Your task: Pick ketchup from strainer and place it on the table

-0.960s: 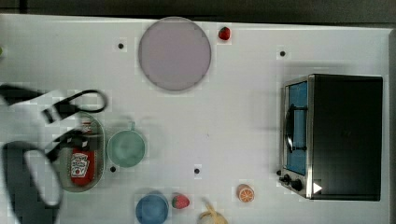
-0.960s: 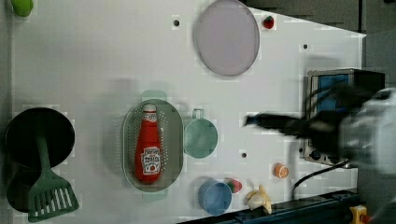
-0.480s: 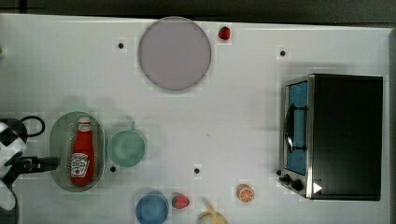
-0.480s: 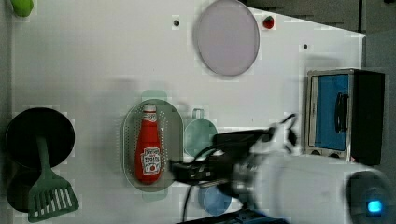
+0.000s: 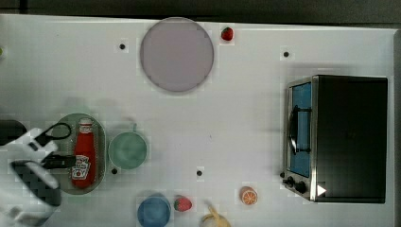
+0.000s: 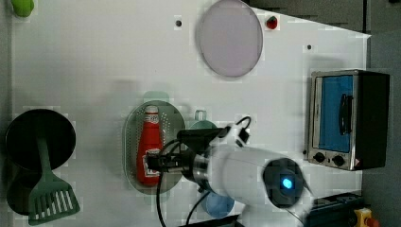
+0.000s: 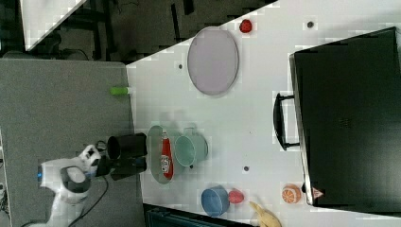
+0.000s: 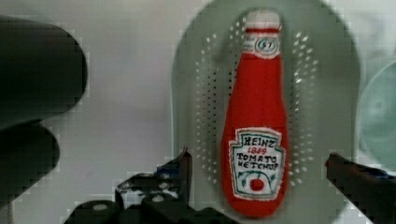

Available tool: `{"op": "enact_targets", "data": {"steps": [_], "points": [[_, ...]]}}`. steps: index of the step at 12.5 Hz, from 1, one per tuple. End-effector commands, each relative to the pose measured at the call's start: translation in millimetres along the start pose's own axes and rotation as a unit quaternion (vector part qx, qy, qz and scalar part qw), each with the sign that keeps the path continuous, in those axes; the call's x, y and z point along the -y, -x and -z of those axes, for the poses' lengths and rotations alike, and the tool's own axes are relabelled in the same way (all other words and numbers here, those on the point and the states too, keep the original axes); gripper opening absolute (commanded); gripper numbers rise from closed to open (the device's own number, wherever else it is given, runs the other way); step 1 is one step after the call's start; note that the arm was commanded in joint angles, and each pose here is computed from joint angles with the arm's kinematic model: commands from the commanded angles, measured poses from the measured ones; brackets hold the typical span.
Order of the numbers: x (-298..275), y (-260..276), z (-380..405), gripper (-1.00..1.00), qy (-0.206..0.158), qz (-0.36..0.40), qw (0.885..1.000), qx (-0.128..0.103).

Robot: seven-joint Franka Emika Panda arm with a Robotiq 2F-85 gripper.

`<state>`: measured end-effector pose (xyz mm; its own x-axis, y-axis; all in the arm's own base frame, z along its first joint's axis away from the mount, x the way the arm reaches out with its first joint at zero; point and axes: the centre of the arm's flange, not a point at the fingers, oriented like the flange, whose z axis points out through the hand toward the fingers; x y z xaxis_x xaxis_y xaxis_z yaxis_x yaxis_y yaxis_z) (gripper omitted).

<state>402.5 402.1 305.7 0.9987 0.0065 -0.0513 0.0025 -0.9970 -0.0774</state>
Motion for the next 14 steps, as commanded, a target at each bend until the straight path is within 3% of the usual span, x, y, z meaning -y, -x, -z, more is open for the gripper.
{"op": "enact_targets", "data": {"steps": [1, 11, 12, 14], "points": [[-10, 4, -39, 1.00, 0.006, -0.042, 0.999, 0.008], [-15, -2, -128, 1.00, 0.005, -0.053, 0.998, 0.018], [-16, -3, -133, 0.91, 0.008, -0.053, 0.998, 0.021], [-13, -3, -135, 0.42, 0.002, -0.051, 0.999, 0.018]]}}
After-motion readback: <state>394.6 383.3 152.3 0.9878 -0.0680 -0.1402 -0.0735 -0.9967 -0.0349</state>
